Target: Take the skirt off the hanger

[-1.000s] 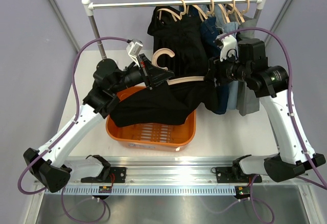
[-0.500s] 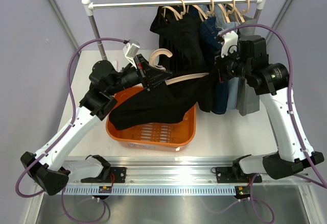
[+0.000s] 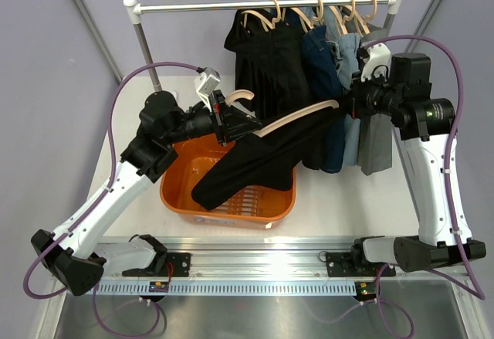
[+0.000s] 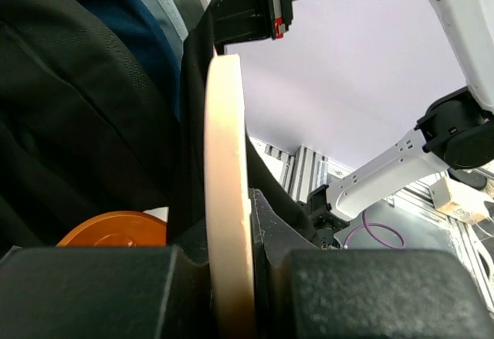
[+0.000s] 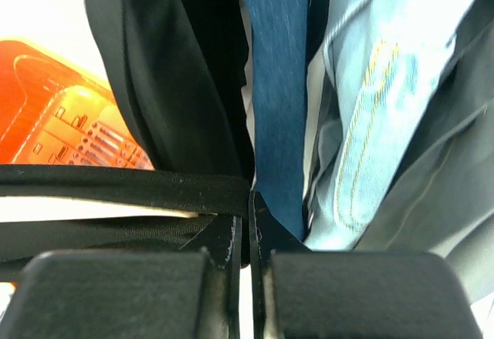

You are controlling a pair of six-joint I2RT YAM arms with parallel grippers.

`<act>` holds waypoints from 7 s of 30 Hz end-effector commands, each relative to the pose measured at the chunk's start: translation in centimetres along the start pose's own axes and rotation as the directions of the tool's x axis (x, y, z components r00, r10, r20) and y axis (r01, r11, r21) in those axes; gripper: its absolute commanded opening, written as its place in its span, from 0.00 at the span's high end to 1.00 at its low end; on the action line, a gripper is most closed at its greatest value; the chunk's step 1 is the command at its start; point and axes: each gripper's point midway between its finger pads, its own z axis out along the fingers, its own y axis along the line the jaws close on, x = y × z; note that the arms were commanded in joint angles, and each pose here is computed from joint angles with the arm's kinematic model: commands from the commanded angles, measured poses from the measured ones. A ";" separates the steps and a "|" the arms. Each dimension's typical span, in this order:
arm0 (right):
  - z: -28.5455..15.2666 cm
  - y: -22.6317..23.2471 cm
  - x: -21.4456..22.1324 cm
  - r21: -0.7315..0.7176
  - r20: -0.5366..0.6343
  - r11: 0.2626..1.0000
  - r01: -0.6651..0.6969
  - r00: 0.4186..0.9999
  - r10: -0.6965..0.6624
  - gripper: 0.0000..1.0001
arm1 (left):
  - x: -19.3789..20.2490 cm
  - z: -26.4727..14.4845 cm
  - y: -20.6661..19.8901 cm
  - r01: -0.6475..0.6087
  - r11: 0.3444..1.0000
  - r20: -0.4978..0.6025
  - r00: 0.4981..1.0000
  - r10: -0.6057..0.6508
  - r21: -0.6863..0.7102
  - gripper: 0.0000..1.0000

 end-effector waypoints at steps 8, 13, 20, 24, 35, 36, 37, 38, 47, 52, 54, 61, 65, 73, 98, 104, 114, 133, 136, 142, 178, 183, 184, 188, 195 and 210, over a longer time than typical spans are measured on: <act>-1.6 -4.2 -0.3 0.080 0.080 0.997 -0.009 0.997 0.002 1.00 | -4.0 -1.6 -5.5 -0.101 0.979 0.076 0.993 0.089 0.177 1.00; -1.6 0.4 1.3 -0.160 0.099 0.987 0.008 0.995 0.008 1.00 | -6.7 -1.2 -4.9 -0.110 0.986 0.219 0.972 0.081 0.126 1.00; -2.9 3.8 1.8 -0.318 0.144 0.947 0.032 0.989 0.015 1.00 | -10.6 -0.3 -3.7 -0.034 0.989 0.453 0.891 -0.035 0.145 1.00; -4.3 5.5 0.9 -0.384 0.214 0.921 0.071 0.977 0.014 1.00 | -12.1 1.2 -3.2 0.015 0.985 0.528 0.843 -0.103 0.170 1.00; -7.4 8.5 -1.7 -0.493 0.313 0.865 0.098 0.947 0.072 1.00 | -12.8 5.1 -2.4 0.126 0.957 0.602 0.754 -0.264 0.262 1.00; -7.3 8.3 -1.6 -0.482 0.317 0.870 0.105 0.946 0.061 1.00 | -12.8 5.3 -2.4 0.131 0.951 0.603 0.748 -0.280 0.278 1.00; -7.1 8.2 -1.4 -0.474 0.311 0.875 0.102 0.949 0.058 1.00 | -12.9 5.4 -2.4 0.131 0.949 0.605 0.744 -0.285 0.286 1.00; -7.0 8.0 -0.7 -0.466 0.288 0.881 0.085 0.956 0.060 1.00 | -12.9 5.5 -2.4 0.135 0.947 0.606 0.740 -0.292 0.291 1.00; -7.0 5.3 2.6 -0.271 0.252 0.951 0.146 0.965 -0.077 1.00 | -10.1 7.3 -1.1 0.168 0.958 0.557 0.785 -0.272 0.231 1.00; -6.8 3.7 4.9 -0.200 0.150 0.973 0.118 0.985 -0.089 1.00 | -7.0 8.2 0.6 0.225 0.956 0.508 0.810 -0.292 0.190 1.00; -6.5 3.2 5.7 -0.179 0.117 0.977 0.118 0.988 -0.098 1.00 | -6.0 8.8 0.8 0.235 0.954 0.481 0.825 -0.296 0.184 1.00; -8.0 2.7 9.0 -0.141 -0.003 0.972 0.189 0.982 -0.191 0.72 | -3.0 10.2 2.0 0.265 0.958 0.404 0.869 -0.287 0.111 1.00; -8.2 2.7 11.5 -0.210 -0.136 0.955 0.210 0.961 -0.242 0.47 | -2.1 10.2 2.8 0.265 0.962 0.390 0.880 -0.270 0.067 1.00; -10.4 4.2 11.4 -0.276 -0.115 0.913 0.302 0.932 -0.343 0.18 | -1.1 10.5 3.1 0.229 0.973 0.328 0.918 -0.222 0.016 1.00; -6.8 3.3 3.7 -0.262 0.210 0.394 0.881 0.451 -0.868 0.16 | -1.8 12.3 -5.2 0.133 0.954 0.104 0.981 -0.166 0.269 1.00; -6.2 4.2 3.8 -0.237 0.227 0.315 0.919 0.368 -0.902 0.17 | -1.9 13.5 -6.3 0.146 0.941 0.074 0.982 -0.176 0.305 1.00; -6.9 3.6 3.5 -0.147 0.202 0.288 0.946 0.313 -0.928 0.70 | -3.8 16.4 -7.4 0.153 0.927 0.084 0.978 -0.193 0.343 1.00; -11.5 -2.4 7.3 -0.005 -0.097 0.296 0.955 0.294 -0.951 1.00 | -5.0 18.2 -6.3 0.101 0.944 0.109 0.984 -0.141 0.314 0.85; -11.7 -2.2 7.4 0.002 -0.089 0.311 0.950 0.310 -0.946 1.00 | -5.4 17.6 -5.8 0.073 0.955 0.113 0.988 -0.109 0.287 0.77; -11.6 -1.9 7.8 0.004 -0.078 0.357 0.934 0.356 -0.931 1.00 | -5.0 16.7 -4.4 0.018 0.974 0.096 0.995 -0.041 0.225 0.53; -13.1 -1.1 5.8 0.081 -0.037 0.445 0.892 0.449 -0.893 1.00 | 14.1 5.6 4.4 -0.180 0.983 -0.433 0.883 0.183 0.049 0.79; -13.2 -1.4 6.0 0.084 -0.056 0.444 0.892 0.449 -0.892 1.00 | 11.2 4.0 5.9 -0.197 0.980 -0.385 0.908 0.167 -0.039 1.00; -13.2 -1.6 6.0 0.090 -0.064 0.441 0.893 0.447 -0.892 1.00 | 10.4 3.4 6.5 -0.202 0.977 -0.371 0.914 0.162 -0.071 1.00; -13.2 -2.5 6.0 0.112 -0.107 0.437 0.893 0.448 -0.888 1.00 | 4.9 -0.3 9.5 -0.207 0.951 -0.266 0.953 0.142 -0.232 1.00; -13.1 -3.1 5.0 0.154 -0.106 0.473 0.867 0.490 -0.865 1.00 | -0.1 -2.1 9.1 -0.233 0.924 -0.165 0.968 0.190 -0.303 1.00; -12.9 -3.8 1.6 0.265 -0.044 0.568 0.779 0.598 -0.800 1.00 | -10.2 -4.4 5.2 -0.308 0.868 0.050 0.934 0.354 -0.391 1.00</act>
